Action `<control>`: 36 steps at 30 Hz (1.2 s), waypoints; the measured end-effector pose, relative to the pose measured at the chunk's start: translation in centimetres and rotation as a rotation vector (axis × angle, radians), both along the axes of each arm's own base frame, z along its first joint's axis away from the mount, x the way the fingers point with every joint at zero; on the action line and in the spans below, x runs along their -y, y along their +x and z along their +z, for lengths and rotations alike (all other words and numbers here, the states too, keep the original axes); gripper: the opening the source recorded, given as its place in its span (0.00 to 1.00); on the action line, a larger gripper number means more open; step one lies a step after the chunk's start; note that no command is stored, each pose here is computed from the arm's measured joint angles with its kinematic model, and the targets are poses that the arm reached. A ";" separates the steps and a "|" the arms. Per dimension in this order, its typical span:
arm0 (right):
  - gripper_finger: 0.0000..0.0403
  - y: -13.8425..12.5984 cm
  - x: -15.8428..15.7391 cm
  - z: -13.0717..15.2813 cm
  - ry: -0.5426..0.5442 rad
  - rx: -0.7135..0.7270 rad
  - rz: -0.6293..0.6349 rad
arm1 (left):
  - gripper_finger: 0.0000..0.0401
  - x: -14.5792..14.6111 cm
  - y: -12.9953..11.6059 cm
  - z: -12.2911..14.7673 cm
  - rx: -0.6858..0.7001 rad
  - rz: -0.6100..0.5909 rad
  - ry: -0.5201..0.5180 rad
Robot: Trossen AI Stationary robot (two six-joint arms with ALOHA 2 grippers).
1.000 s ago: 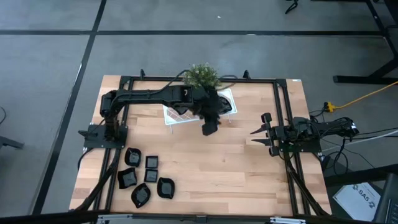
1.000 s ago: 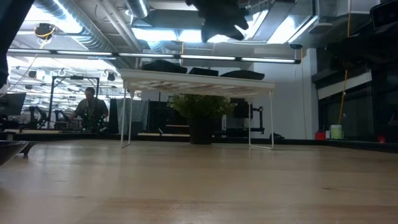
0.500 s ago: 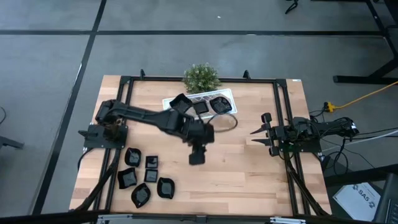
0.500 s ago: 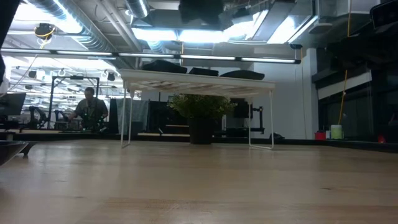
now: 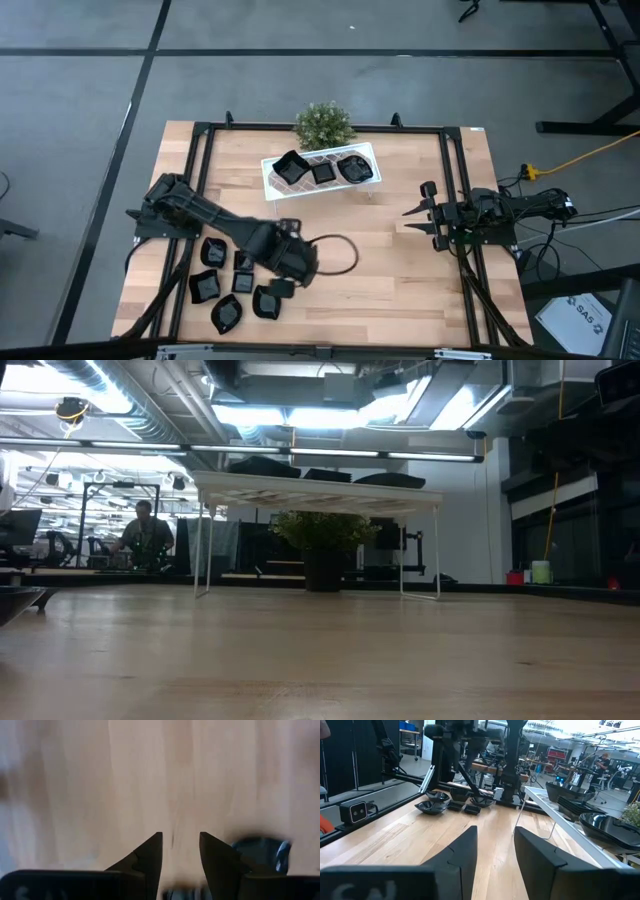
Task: Pick & Place Mini shaped plates
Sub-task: Stack the leaf shaped plate on top of the leaf shaped plate on the shelf
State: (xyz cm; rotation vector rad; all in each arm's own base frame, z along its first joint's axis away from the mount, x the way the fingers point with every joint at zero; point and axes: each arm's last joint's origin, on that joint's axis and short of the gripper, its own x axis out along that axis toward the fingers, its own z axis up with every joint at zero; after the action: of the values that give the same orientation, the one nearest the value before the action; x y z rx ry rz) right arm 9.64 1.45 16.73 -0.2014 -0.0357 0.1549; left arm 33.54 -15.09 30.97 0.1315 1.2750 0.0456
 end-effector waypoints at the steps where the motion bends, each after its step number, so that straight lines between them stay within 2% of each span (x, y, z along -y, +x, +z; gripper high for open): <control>1: 0.32 0.0 0.0 0.0 0.000 0.000 0.000 | 0.31 0.2 -0.5 -0.1 -0.034 0.009 0.021; 4: 0.32 0.0 0.0 0.0 0.000 0.000 0.000 | 0.31 0.4 -1.9 -1.5 -0.134 0.064 0.085; 7: 0.32 0.0 0.0 0.0 0.000 0.000 0.000 | 0.31 0.3 -2.9 -3.2 -0.221 0.170 0.103; 18: 0.32 0.0 0.0 0.0 0.000 0.000 0.000 | 0.31 -0.2 -5.2 -7.5 -0.474 0.489 -0.013; 25: 0.32 0.0 0.0 0.0 0.000 0.000 0.000 | 0.31 -1.0 -7.5 -9.7 -0.636 0.721 -0.007; 32: 0.32 0.0 0.0 0.0 0.000 0.000 0.000 | 0.31 -1.6 -10.2 -11.7 -0.711 0.908 0.066; 36: 0.32 0.0 0.0 0.0 0.000 0.000 0.000 | 0.31 -1.5 -10.6 -12.9 -0.677 0.985 0.057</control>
State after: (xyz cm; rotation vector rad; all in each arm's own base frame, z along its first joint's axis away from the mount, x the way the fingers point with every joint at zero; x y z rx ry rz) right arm 9.64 1.45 16.73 -0.2014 -0.0359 0.1546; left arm 22.90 -13.54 18.07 -0.4842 1.9054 0.9486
